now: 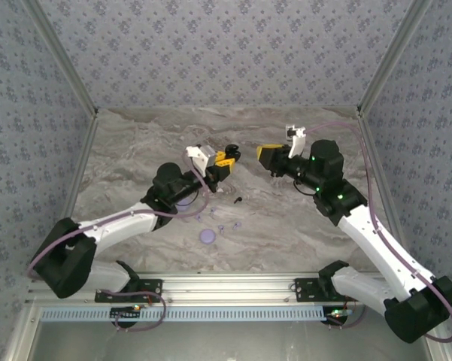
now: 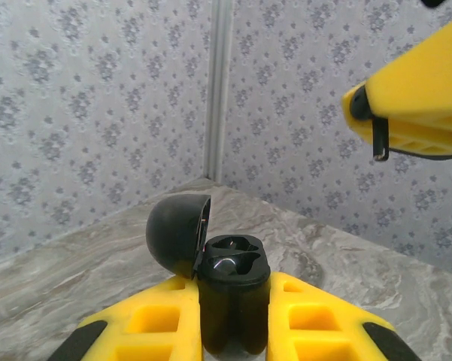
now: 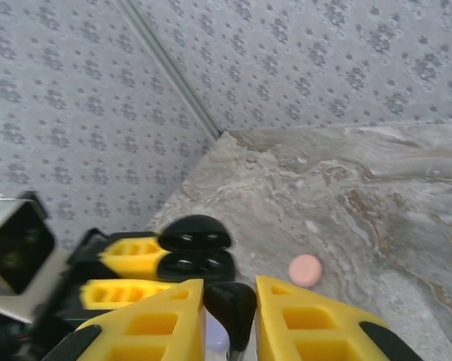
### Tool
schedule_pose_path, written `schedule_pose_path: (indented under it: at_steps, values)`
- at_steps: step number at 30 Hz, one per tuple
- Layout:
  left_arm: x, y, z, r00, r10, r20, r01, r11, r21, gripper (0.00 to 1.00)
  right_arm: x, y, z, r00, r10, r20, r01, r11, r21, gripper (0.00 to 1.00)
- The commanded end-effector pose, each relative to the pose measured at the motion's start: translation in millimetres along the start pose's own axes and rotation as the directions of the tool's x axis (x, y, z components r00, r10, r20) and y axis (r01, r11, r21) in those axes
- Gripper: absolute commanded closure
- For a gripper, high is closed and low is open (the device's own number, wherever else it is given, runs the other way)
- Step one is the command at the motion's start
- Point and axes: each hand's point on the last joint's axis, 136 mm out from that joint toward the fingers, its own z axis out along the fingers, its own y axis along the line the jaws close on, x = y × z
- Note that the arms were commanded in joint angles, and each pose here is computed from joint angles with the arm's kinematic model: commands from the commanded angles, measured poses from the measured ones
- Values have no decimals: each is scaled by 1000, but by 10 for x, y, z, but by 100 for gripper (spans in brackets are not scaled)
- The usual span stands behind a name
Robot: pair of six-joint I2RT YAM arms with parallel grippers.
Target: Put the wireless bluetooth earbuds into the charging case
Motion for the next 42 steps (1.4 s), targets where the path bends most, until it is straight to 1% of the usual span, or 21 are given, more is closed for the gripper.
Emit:
schedule_pose_path:
  at_steps: [1, 7, 14, 20, 32, 42]
  values:
    - [-335, -208, 102, 994, -3, 108, -8, 995, 100, 100, 39, 106, 29, 999, 28, -20, -29, 998, -49, 77]
    - [-281, -315, 196, 995, -1, 95, -13, 990, 137, 100, 43, 165, 114, 999, 11, -33, -13, 998, -62, 77]
    - [-277, -340, 203, 996, 3, 95, -17, 988, 151, 100, 94, 220, 195, 999, 2, -49, -6, 997, -75, 77]
    - [-255, -349, 198, 996, 7, 88, -21, 987, 156, 100, 53, 257, 218, 999, -5, -38, 2, 997, -84, 77]
    - [-224, -375, 202, 997, 7, 76, -20, 985, 172, 100, 18, 270, 281, 998, -51, -32, 49, 997, -67, 78]
    - [-217, -388, 197, 997, 7, 74, -21, 983, 181, 100, 94, 184, 337, 996, -67, -51, 65, 997, -32, 77]
